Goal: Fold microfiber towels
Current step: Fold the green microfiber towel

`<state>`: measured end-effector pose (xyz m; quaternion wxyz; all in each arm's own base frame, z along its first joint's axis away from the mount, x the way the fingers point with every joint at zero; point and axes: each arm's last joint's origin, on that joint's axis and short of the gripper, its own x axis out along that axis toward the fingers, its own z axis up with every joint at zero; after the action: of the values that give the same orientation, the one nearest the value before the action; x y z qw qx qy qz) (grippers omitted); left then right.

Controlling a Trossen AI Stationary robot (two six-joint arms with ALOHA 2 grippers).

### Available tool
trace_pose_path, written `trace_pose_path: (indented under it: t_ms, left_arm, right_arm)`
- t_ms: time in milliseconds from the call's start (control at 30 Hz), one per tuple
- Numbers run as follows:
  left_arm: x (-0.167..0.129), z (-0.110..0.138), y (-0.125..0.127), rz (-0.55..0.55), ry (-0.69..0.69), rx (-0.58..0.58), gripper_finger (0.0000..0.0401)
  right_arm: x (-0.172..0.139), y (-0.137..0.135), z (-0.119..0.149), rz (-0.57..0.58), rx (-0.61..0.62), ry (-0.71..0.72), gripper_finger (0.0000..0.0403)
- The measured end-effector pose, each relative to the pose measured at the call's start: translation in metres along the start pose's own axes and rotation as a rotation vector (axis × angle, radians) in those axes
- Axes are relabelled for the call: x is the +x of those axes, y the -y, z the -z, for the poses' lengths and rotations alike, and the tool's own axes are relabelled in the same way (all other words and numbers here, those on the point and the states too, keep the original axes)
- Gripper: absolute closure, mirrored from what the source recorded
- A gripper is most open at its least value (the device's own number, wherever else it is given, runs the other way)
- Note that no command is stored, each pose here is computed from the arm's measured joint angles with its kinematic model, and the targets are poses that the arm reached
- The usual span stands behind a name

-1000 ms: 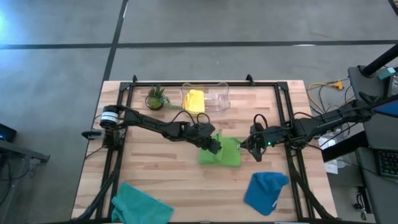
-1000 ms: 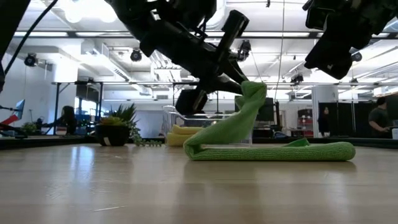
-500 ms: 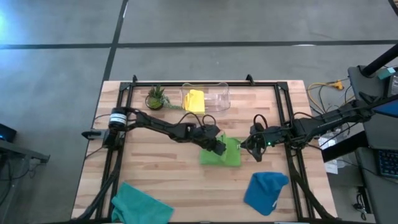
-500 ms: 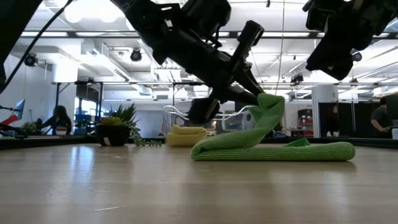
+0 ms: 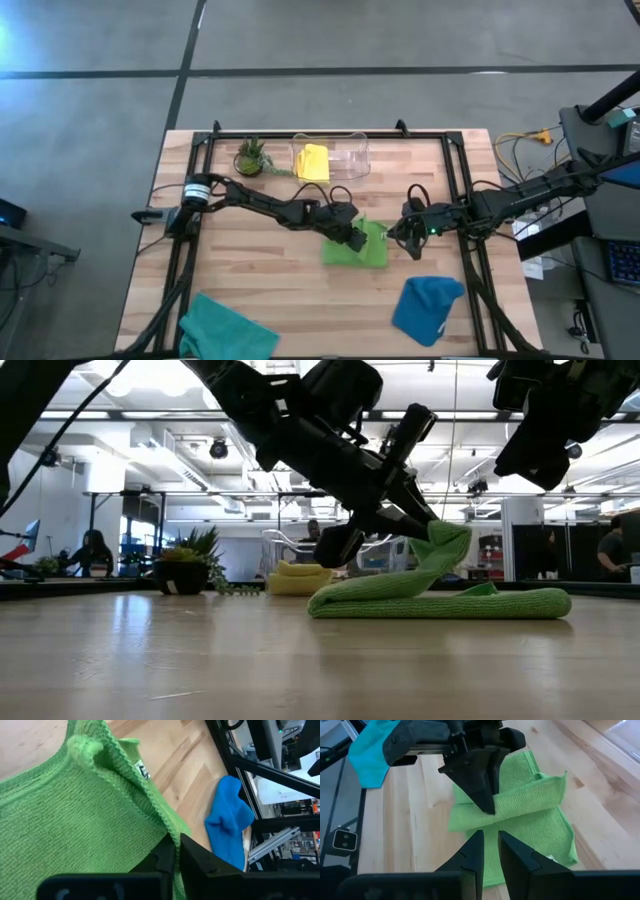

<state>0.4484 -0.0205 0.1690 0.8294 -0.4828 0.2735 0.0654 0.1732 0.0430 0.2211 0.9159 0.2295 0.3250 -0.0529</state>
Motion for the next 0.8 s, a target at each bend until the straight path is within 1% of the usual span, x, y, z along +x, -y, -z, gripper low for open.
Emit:
trace_pose_path:
  t_ms: [100, 300, 400, 500, 567, 667, 800]
  left_arm:
    - [0.000, 0.000, -0.002, -0.005, -0.002, -0.001, 0.0365]
    - [0.000, -0.002, -0.001, 0.000, 0.003, 0.021, 0.0280]
    - [-0.005, -0.007, 0.000, 0.005, 0.014, 0.017, 0.0248]
    - [-0.016, -0.016, 0.003, 0.019, 0.037, 0.012, 0.0235]
    - [-0.027, -0.021, 0.005, 0.025, 0.040, 0.035, 0.0233]
    - [-0.047, -0.024, 0.012, 0.020, 0.043, 0.127, 0.0233]
    - [-0.078, -0.014, 0.013, -0.014, 0.010, 0.284, 0.0232]
  right_arm:
    - [0.000, 0.000, 0.000, 0.000, 0.002, 0.000, 0.0351]
    - [0.000, 0.000, 0.000, 0.000, 0.002, -0.001, 0.0351]
    - [0.000, 0.000, 0.000, 0.000, 0.003, 0.000, 0.0351]
    - [0.000, 0.000, 0.000, -0.004, 0.007, -0.001, 0.0351]
    - [0.000, -0.001, 0.000, -0.014, 0.005, -0.002, 0.0351]
    - [0.000, -0.005, 0.000, -0.040, -0.003, 0.005, 0.0351]
    - [0.000, -0.012, -0.001, -0.102, -0.019, 0.051, 0.0351]
